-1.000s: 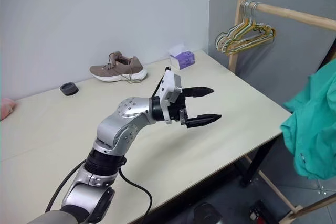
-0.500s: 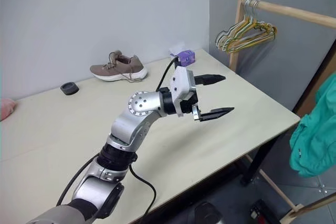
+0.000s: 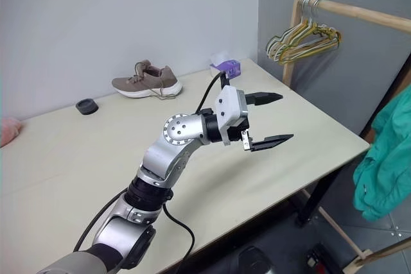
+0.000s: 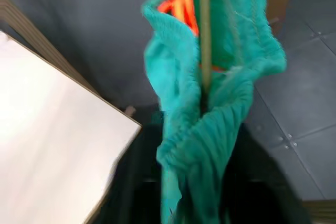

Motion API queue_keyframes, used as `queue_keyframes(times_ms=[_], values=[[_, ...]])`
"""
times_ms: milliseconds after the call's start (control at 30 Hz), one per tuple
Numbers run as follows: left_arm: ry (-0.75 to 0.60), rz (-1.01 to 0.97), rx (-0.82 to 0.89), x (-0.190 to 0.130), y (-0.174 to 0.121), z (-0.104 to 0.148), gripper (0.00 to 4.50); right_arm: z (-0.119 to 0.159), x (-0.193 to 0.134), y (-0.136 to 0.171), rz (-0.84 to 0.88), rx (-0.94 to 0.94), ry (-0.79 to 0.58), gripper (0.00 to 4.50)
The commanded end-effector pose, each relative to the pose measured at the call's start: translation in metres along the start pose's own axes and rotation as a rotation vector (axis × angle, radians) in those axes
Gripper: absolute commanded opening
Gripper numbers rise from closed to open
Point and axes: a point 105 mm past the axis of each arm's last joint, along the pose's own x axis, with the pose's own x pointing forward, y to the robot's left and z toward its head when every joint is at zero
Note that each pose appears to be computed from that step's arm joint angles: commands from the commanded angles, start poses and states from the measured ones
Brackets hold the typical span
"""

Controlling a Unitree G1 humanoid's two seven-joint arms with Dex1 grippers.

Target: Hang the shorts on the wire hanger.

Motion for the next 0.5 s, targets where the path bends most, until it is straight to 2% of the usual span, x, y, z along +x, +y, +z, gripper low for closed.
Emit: queue_keyframes(times_ms=[33,167,200,333,400,500], values=[[-0.024,-0.007,0.037,0.0,0.001,0.009,4.5,0.017,-0.016,0.006,0.014,-0.002,-0.1,2.98],[-0.017,0.002,0.036,-0.002,0.004,0.008,4.5,0.035,-0.027,0.004,-0.056,-0.038,-0.224,4.35],[-0.015,0.004,0.035,-0.002,0.005,0.007,4.5,0.037,-0.029,0.005,-0.066,-0.041,-0.246,4.48],[-0.003,0.018,0.024,-0.005,0.006,0.003,4.5,0.047,-0.034,0.016,-0.1,-0.081,-0.337,4.48],[0.01,0.034,0.019,-0.007,0.007,-0.001,4.5,0.057,-0.038,0.024,-0.13,-0.169,-0.423,4.48],[0.058,0.098,0.013,-0.018,0.016,-0.011,4.5,0.067,-0.046,0.064,-0.033,-0.34,-0.57,4.48]])
